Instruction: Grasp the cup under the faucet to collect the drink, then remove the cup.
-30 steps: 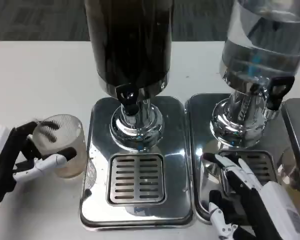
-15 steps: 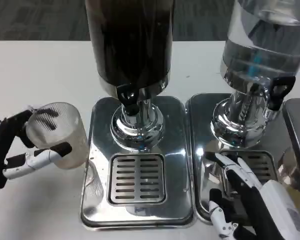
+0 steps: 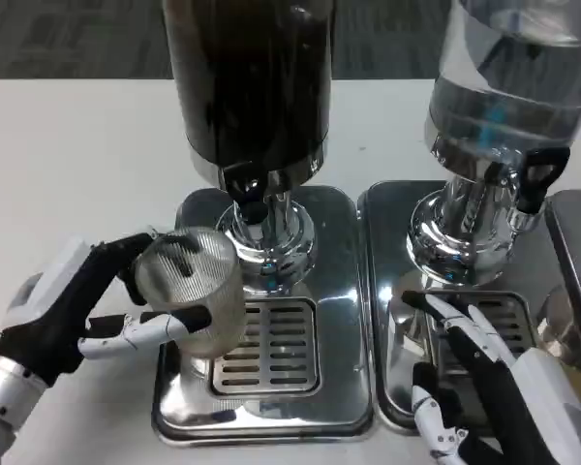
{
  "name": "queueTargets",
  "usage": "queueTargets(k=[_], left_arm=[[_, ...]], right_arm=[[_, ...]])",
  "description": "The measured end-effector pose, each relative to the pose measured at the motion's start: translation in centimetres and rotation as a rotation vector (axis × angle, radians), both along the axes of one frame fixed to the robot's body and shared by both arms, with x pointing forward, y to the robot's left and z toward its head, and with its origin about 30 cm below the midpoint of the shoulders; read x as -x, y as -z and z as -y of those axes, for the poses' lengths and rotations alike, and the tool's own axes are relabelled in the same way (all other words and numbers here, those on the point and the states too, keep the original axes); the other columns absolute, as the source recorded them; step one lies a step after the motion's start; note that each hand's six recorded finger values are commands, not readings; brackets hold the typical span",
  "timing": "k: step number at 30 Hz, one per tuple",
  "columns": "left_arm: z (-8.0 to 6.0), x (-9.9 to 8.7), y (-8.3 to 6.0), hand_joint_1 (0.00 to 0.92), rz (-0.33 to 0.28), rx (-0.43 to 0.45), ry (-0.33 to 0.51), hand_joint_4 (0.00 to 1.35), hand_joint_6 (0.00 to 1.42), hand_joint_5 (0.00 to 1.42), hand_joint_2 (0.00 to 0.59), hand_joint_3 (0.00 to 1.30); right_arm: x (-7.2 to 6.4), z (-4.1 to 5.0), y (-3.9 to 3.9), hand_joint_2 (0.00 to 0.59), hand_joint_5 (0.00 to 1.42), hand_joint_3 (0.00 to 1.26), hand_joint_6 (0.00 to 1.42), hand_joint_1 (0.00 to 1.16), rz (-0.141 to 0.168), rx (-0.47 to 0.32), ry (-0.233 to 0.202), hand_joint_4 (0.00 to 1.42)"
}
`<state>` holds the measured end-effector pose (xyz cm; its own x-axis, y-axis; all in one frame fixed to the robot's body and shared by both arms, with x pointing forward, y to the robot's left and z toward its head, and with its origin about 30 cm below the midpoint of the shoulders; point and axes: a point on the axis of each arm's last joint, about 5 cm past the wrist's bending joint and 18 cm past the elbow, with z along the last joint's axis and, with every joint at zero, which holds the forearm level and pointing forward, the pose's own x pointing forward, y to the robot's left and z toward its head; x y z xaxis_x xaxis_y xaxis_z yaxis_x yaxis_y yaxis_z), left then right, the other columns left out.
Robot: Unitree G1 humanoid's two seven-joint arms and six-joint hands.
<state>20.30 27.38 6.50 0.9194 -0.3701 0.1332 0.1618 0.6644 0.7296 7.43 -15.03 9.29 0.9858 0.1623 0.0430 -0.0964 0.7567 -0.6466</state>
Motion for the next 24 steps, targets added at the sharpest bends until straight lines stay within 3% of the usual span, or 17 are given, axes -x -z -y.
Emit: queueTargets(k=[6, 12, 24], left_arm=[[1.4, -1.0, -0.1, 0.294, 0.014, 0.015, 0.046, 0.53, 0.84, 0.78, 0.179, 0.51], [1.9, -1.5, -0.2, 0.292, 0.013, 0.015, 0.073, 0.53, 0.84, 0.78, 0.176, 0.51], [2.8, -2.1, -0.4, 0.135, -0.023, -0.009, 0.153, 0.47, 0.75, 0.69, 0.107, 0.45]], right_arm=[[0.0, -0.1, 0.0, 0.586, 0.05, 0.17, 0.14, 0.5, 0.002, -0.009, 0.009, 0.14], [0.0, -0.14, 0.02, 0.586, 0.05, 0.17, 0.15, 0.5, 0.001, -0.014, 0.018, 0.14], [0.2, -0.28, 0.07, 0.586, 0.06, 0.17, 0.16, 0.5, -0.004, -0.024, 0.026, 0.14]])
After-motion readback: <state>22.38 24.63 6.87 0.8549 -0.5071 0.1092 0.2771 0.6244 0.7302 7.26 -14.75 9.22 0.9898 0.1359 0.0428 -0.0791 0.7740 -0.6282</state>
